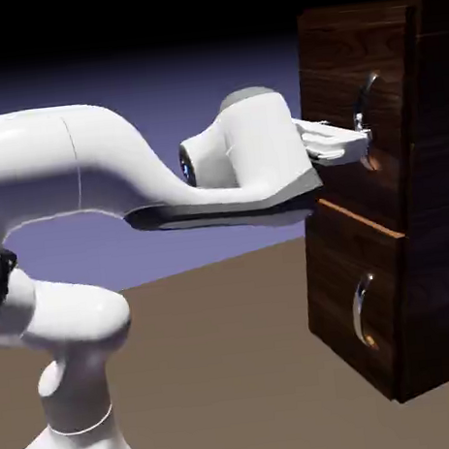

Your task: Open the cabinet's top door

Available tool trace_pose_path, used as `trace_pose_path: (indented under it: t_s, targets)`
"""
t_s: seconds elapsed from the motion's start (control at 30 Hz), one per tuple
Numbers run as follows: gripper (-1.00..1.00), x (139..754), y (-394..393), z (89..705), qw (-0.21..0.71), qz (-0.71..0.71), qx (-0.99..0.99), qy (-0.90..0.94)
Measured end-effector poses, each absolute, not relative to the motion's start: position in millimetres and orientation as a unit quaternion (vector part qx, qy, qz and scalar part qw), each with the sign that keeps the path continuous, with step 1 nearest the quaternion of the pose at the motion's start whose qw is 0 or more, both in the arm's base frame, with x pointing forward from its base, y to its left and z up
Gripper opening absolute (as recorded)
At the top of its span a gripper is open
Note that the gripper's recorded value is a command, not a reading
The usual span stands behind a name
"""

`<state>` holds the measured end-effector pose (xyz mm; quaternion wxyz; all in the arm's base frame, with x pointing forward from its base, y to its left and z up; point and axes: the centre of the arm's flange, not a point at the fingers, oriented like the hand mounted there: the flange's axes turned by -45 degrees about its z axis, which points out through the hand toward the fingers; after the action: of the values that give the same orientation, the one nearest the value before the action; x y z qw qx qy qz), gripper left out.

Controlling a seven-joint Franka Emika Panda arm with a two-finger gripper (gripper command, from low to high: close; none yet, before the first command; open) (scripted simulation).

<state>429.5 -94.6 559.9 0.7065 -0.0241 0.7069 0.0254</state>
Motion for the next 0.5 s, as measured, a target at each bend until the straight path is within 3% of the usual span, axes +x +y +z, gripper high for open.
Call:
trace_pose_path:
  t_s: [0.03,0.5]
  targets:
    - [-1.00,439,-93,560,0.707,0.025,-0.025,0.707]
    - [-1.00,381,-51,560,0.704,-0.070,0.070,0.703]
